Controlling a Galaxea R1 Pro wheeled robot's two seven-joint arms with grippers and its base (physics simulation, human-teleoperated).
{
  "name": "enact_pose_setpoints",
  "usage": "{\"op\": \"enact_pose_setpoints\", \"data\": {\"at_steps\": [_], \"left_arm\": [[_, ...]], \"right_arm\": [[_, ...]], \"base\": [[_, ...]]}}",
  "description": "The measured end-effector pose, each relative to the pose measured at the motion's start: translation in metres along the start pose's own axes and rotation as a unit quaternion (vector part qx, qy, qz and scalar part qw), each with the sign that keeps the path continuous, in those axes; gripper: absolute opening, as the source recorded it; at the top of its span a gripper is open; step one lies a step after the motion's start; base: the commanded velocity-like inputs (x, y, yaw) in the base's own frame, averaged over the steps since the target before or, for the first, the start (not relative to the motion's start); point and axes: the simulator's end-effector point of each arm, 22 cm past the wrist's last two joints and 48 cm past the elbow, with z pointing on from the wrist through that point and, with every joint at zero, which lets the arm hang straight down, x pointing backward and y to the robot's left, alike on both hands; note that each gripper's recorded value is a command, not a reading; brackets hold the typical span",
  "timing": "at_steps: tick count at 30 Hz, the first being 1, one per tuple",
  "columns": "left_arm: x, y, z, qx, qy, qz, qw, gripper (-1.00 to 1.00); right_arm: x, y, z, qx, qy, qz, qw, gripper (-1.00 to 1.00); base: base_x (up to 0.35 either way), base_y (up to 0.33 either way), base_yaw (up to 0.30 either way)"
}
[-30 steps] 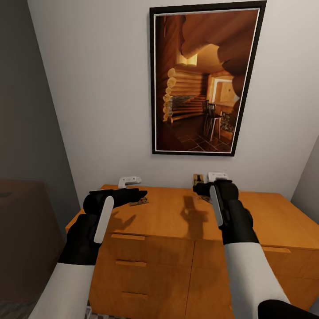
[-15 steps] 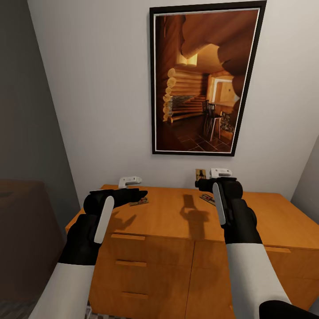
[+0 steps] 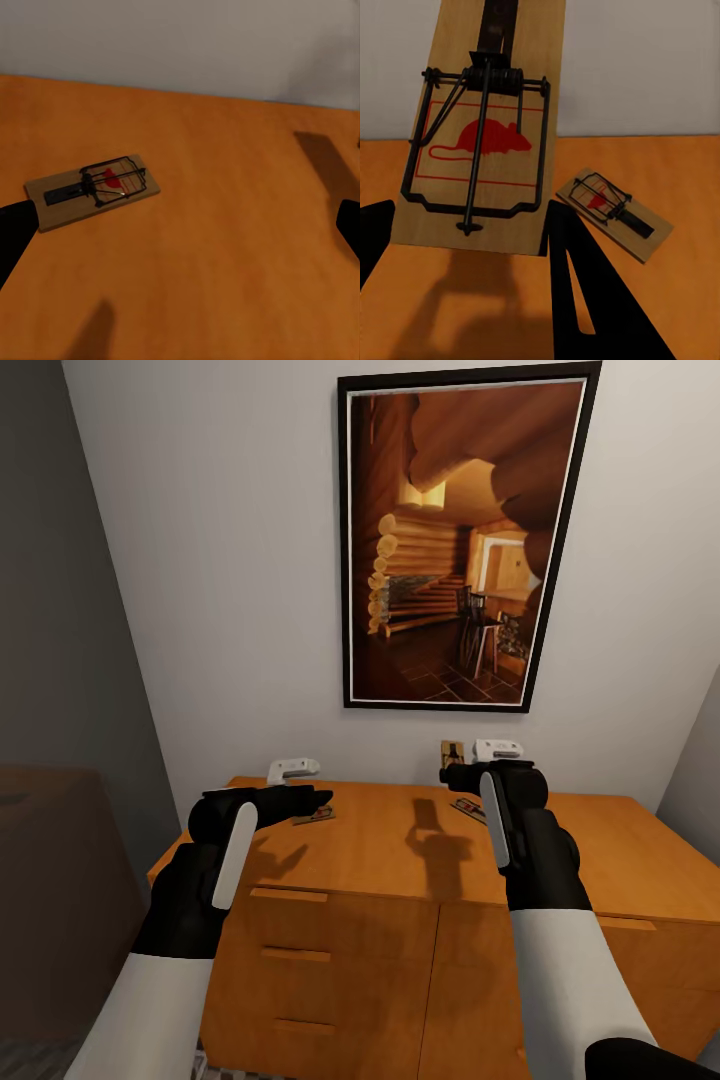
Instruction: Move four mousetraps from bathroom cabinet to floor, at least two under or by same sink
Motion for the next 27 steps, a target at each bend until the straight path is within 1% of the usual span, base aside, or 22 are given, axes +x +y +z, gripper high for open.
{"op": "enact_pose_setpoints", "data": {"at_steps": [27], "left_arm": [[0.0003,-0.0011,0.0002,0.002,0.000,-0.001,1.0000,1.00]], "right_arm": [[0.0007,0.0011,0.0005,-0.003,0.001,-0.001,1.0000,-1.00]], "base": [[0.000,0.000,0.000]]}}
